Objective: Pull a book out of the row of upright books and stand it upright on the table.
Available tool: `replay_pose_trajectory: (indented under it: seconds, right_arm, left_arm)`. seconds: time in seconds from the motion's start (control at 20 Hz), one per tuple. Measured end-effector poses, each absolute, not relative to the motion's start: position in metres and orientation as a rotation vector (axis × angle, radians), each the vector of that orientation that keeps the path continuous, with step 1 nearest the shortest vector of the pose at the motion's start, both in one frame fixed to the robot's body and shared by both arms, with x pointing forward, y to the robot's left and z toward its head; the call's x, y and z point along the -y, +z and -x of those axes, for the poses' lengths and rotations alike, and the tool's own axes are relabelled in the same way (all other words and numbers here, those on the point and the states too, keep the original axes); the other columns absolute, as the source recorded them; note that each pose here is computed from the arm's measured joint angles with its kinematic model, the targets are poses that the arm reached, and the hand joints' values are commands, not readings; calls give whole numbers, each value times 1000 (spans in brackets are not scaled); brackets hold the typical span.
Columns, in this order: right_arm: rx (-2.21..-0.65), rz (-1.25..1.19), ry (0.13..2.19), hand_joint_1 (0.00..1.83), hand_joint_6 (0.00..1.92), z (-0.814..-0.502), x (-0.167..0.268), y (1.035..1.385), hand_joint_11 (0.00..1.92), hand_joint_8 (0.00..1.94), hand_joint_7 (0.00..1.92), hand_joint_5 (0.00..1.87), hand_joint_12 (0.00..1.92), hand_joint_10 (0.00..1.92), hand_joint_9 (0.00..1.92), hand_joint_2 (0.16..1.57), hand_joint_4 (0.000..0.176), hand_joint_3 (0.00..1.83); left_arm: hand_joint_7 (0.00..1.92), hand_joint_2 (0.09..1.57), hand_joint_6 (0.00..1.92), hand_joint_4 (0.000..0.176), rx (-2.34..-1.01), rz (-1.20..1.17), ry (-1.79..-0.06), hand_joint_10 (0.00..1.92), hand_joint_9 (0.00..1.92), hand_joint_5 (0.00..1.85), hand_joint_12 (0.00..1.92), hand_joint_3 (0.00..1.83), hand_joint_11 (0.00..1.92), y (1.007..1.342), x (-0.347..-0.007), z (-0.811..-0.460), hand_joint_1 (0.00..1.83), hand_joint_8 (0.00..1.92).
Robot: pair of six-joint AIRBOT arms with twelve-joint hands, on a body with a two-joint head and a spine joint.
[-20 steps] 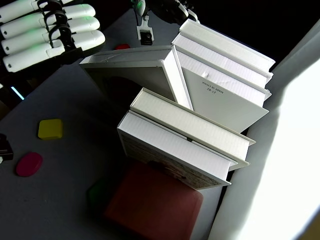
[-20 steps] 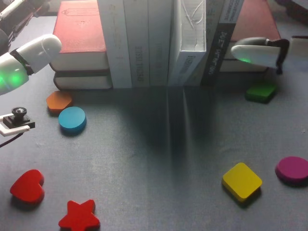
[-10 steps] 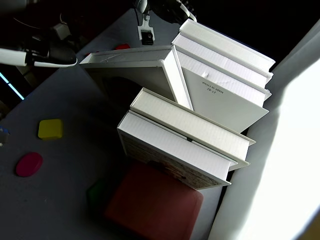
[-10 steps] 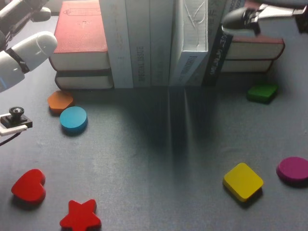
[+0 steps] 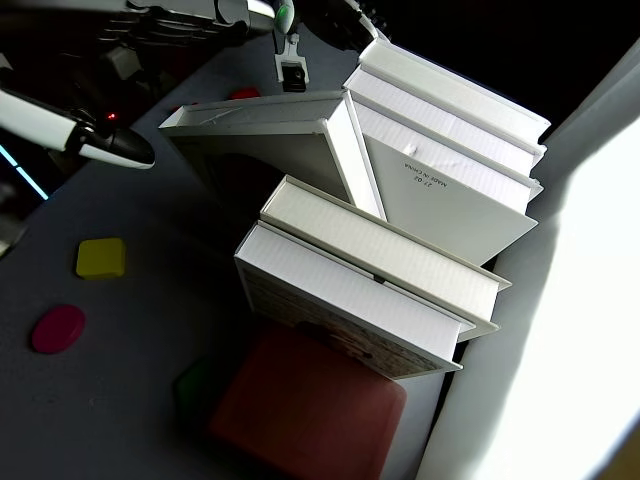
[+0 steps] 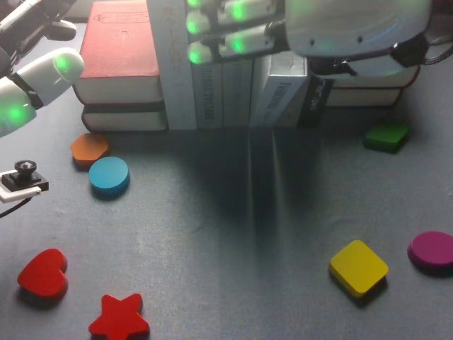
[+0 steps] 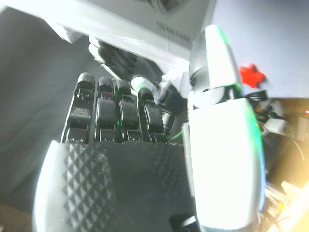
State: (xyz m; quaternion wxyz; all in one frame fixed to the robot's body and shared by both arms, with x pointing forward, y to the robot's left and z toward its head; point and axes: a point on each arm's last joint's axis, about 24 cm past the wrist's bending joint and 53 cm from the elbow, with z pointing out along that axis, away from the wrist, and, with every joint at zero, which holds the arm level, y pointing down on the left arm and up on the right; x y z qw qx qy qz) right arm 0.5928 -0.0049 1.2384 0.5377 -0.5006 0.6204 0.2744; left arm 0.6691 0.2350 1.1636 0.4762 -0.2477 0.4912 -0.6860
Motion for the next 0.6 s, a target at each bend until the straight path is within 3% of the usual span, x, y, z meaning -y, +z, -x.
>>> replay_pose_trajectory:
  seconds: [0.05,0.1,0.15,0.2,0.25,0.3,0.35,0.4,0.45,0.5,0.55,0.6]
  right_arm:
    - [-1486,1216,641,1217,786,-592,2,1231,390,885,818,912,1500,403,759,1103,5,7]
    - [-1485,1236,636,1217,786,-591,-1,1228,390,885,818,912,1500,403,759,1103,5,7]
    - [-1479,1262,635,1250,630,-588,-6,1224,614,1050,1025,1153,1662,1150,814,1069,0,2]
    - [-1476,1282,637,1341,728,-585,-9,1222,610,1097,997,1104,1775,1360,752,1106,0,10]
    - [-1474,1311,652,1219,984,-579,-13,1219,618,1320,862,946,1867,1535,607,1155,0,26]
    - [-1469,1336,663,1183,1084,-574,-16,1216,460,1496,754,873,1864,1522,475,1202,0,24]
    - [-1467,1348,671,1207,982,-570,-17,1215,402,1546,749,915,1882,1569,514,1199,0,10]
    - [-1468,1356,687,1170,1214,-565,-17,1215,324,1733,683,733,1913,1851,518,1266,0,34]
    - [-1472,1362,711,1177,1166,-559,-17,1215,244,1745,655,780,1919,1891,458,1260,0,27]
    - [-1466,1380,724,1203,1088,-552,-16,1216,308,1654,737,819,1921,1856,557,1229,0,14]
    - [-1459,1398,746,1206,1132,-542,-13,1216,369,1619,775,782,1921,1843,630,1228,0,16]
    - [-1452,1406,762,1207,1116,-537,-12,1218,496,1637,779,769,1921,1890,753,1231,0,18]
  left_arm:
    - [143,1338,4,62,-1198,611,-1674,7,138,199,924,0,0,1163,-236,-670,286,5]
    - [143,1338,4,62,-1197,612,-1673,7,138,199,924,0,0,1163,-237,-670,286,5]
    - [118,1339,0,78,-1196,612,-1674,2,117,179,868,0,0,1164,-237,-670,292,0]
    - [111,1342,0,79,-1196,613,-1676,2,115,174,860,1,0,1163,-236,-670,292,0]
    - [116,1343,0,82,-1197,615,-1678,4,124,175,895,1,0,1162,-234,-669,286,1]
    - [118,1343,1,85,-1202,614,-1678,4,126,178,949,0,0,1161,-234,-669,277,1]
    - [116,1347,0,75,-1200,615,-1679,2,116,176,926,0,0,1161,-234,-669,260,0]
    - [113,1351,1,73,-1196,616,-1679,2,113,169,920,2,0,1162,-235,-669,236,0]
    - [112,1355,3,74,-1198,618,-1677,2,114,172,928,2,0,1161,-235,-669,253,0]
    - [98,1366,0,72,-1198,620,-1676,1,98,165,908,3,0,1160,-235,-669,253,0]
    - [97,1374,2,61,-1200,621,-1675,2,98,170,902,4,0,1160,-236,-669,269,1]
    - [116,1369,3,63,-1201,622,-1673,11,128,176,974,1,0,1159,-236,-669,260,3]
